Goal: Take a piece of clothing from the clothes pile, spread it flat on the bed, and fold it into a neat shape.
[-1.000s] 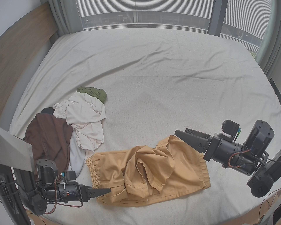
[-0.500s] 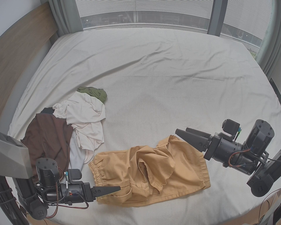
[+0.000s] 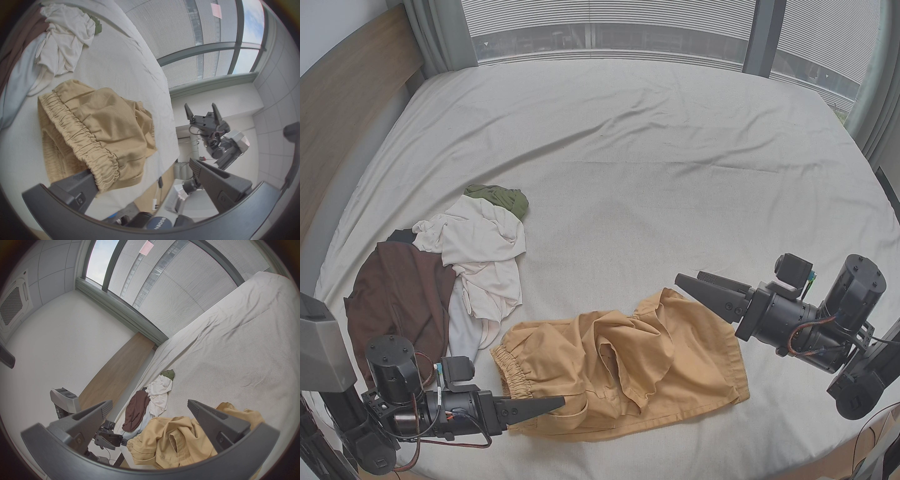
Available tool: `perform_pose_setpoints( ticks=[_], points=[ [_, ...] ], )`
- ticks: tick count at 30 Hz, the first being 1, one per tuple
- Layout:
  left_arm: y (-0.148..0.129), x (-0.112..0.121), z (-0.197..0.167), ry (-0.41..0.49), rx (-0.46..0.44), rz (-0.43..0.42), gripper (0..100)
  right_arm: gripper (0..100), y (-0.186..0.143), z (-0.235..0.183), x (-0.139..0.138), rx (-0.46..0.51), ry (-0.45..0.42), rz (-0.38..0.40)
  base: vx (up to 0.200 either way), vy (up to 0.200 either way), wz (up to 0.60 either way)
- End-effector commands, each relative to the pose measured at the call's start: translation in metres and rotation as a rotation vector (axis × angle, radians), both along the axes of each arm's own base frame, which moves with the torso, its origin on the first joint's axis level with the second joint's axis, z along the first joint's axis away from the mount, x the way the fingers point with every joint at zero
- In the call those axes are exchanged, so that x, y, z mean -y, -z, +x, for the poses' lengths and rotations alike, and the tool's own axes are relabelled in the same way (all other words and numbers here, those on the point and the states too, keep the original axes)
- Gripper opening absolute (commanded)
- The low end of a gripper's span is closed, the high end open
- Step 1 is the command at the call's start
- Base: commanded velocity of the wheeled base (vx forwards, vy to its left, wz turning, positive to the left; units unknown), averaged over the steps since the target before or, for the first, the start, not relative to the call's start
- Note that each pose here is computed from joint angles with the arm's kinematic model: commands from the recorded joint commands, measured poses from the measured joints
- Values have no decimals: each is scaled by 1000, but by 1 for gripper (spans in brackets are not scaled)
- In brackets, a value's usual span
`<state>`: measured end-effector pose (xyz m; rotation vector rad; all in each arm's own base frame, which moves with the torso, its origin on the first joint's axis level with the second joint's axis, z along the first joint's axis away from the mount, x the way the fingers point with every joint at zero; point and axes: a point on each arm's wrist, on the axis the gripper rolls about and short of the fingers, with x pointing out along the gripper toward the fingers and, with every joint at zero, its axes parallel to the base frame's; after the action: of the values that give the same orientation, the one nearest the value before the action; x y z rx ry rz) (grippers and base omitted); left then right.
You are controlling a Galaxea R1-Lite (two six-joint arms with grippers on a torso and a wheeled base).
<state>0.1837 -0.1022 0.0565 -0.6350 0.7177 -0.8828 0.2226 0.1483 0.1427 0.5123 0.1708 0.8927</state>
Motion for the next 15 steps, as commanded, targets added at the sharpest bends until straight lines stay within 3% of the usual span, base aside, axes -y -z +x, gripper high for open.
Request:
perform_pose_setpoints(
  ticks=[1, 8, 15],
  points=[
    [14, 2, -2, 0, -31, 57, 100, 100, 0, 0, 0, 1, 1, 1, 0, 0, 0],
    [15, 7, -4, 23, 13, 93, 100, 100, 0, 0, 0, 1, 1, 1, 0, 0, 0],
    [22, 7, -3, 19, -2, 116, 100, 100, 0, 0, 0, 1, 1, 1, 0, 0, 0]
  ],
)
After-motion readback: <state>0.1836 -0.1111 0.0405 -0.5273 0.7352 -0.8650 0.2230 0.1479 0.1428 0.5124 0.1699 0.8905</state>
